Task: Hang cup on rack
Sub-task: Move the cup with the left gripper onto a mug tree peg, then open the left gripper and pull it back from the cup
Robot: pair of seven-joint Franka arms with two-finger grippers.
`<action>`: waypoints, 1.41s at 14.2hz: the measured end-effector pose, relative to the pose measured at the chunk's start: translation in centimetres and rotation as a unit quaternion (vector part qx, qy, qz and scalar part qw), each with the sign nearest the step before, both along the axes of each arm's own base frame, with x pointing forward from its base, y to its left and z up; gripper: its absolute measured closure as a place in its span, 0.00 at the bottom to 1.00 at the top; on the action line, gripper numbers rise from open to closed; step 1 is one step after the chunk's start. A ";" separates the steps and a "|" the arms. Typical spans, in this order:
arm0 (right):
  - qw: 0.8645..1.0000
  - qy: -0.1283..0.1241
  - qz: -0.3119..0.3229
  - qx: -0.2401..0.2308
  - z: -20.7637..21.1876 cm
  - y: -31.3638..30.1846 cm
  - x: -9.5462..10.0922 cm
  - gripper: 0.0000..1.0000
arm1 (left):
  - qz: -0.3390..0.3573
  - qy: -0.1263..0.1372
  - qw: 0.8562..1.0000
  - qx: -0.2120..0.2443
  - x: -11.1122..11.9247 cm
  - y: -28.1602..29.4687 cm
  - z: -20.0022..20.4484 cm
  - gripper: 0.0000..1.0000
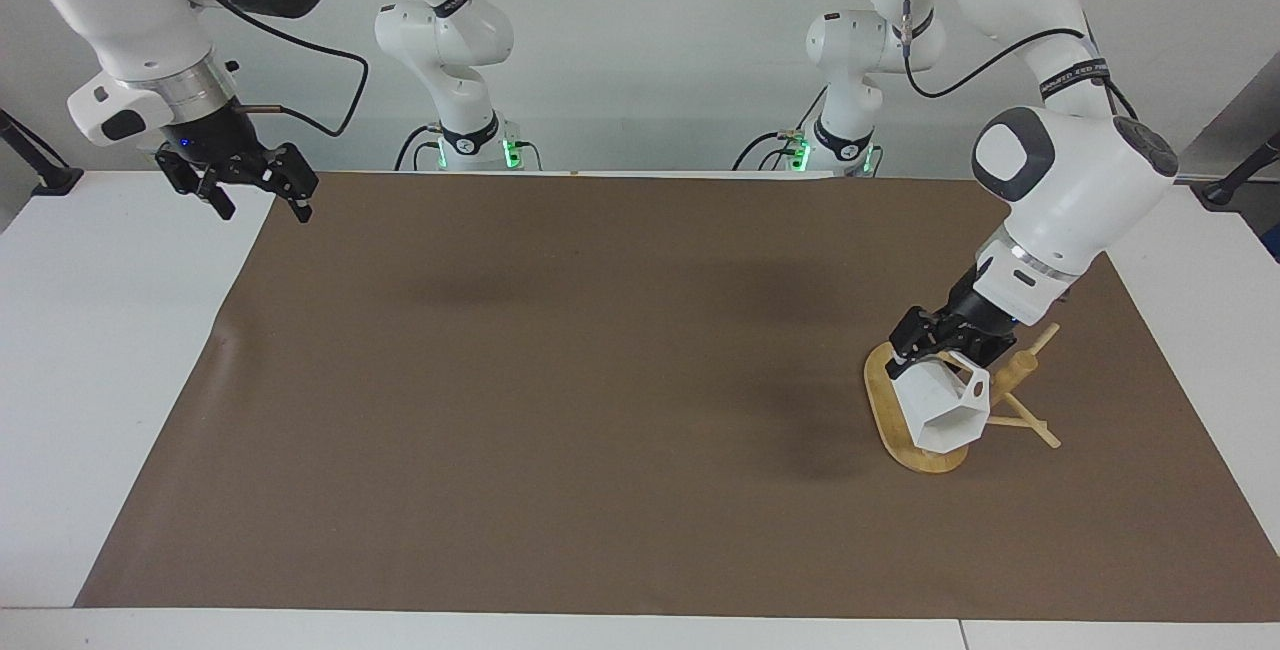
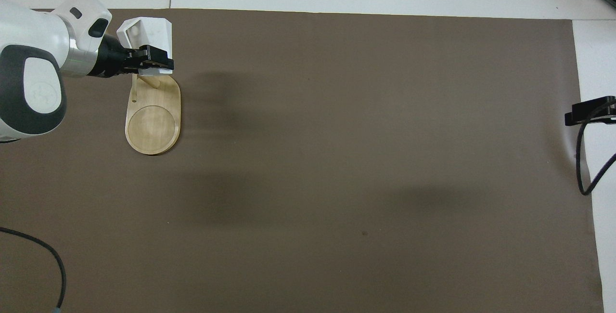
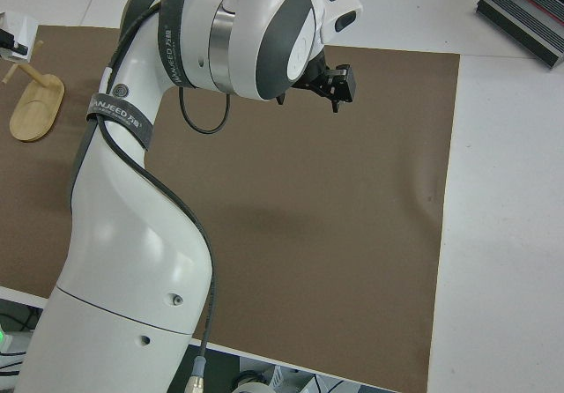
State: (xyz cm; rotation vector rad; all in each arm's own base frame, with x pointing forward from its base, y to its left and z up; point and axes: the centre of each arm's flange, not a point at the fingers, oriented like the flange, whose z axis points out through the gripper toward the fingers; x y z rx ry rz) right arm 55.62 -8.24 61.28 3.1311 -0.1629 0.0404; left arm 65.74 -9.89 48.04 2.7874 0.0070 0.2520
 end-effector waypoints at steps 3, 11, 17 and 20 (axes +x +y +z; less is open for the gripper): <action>1.000 0.000 -0.025 0.001 0.0 0.3 0.0 0.00 | 0.001 0.029 1.000 -0.001 -0.3 1.1 -0.4 0.28; 1.000 0.001 -0.026 0.001 -0.1 0.3 0.0 0.00 | 0.048 0.067 0.996 -0.012 -0.6 3.1 -0.6 0.28; 1.000 -0.007 -0.026 0.000 0.0 0.3 0.2 0.00 | 0.064 0.068 0.995 -0.026 -0.6 4.7 0.1 0.01; 1.000 -0.007 -0.022 0.000 0.0 0.3 0.2 0.00 | 0.047 0.065 0.997 0.003 -1.2 4.4 1.3 0.00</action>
